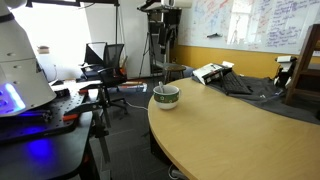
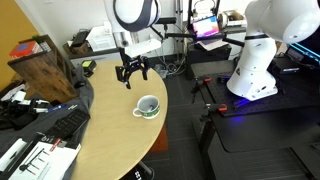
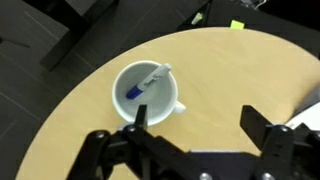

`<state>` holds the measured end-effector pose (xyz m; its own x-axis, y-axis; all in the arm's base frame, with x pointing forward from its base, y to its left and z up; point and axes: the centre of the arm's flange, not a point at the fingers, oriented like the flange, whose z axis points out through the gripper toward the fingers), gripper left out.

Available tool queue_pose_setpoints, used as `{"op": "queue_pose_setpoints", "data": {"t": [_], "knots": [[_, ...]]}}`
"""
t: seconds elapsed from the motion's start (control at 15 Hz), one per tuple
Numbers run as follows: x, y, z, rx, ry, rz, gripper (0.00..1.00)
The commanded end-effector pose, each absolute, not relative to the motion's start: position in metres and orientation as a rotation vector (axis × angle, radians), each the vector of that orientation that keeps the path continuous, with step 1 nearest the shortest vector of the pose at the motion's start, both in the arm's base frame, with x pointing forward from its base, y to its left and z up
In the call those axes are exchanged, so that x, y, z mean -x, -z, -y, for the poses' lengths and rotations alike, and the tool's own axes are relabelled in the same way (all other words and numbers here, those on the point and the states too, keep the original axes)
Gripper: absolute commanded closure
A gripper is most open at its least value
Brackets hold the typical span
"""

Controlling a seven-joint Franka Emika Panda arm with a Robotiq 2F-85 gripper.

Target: Put the marker on the table

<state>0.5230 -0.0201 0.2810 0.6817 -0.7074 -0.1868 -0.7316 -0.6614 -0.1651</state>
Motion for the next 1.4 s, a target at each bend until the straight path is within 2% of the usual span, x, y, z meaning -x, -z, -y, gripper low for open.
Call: {"op": "queue_pose_setpoints", "data": {"t": [0.0, 0.4, 0.47, 0.73, 0.8, 0.87, 0.93, 1.2, 1.33], "knots": [[-0.53, -0.249, 0.023, 2.531, -0.186, -1.418, 0.0], [-0.507, -0.2, 0.034, 2.219, -0.259, -1.741, 0.0], [-0.504, -0.193, 0.038, 2.155, -0.261, -1.777, 0.04], [-0.49, -0.177, 0.053, 1.977, -0.246, -1.911, 0.32], [-0.487, -0.174, 0.056, 1.964, -0.26, -1.928, 0.28], [-0.484, -0.17, 0.058, 1.969, -0.276, -1.938, 0.33], [-0.481, -0.166, 0.06, 1.981, -0.281, -1.93, 0.3], [-0.48, -0.153, 0.064, 2.134, -0.273, -1.86, 0.49], [-0.485, -0.148, 0.063, 2.185, -0.257, -1.82, 0.47]]}}
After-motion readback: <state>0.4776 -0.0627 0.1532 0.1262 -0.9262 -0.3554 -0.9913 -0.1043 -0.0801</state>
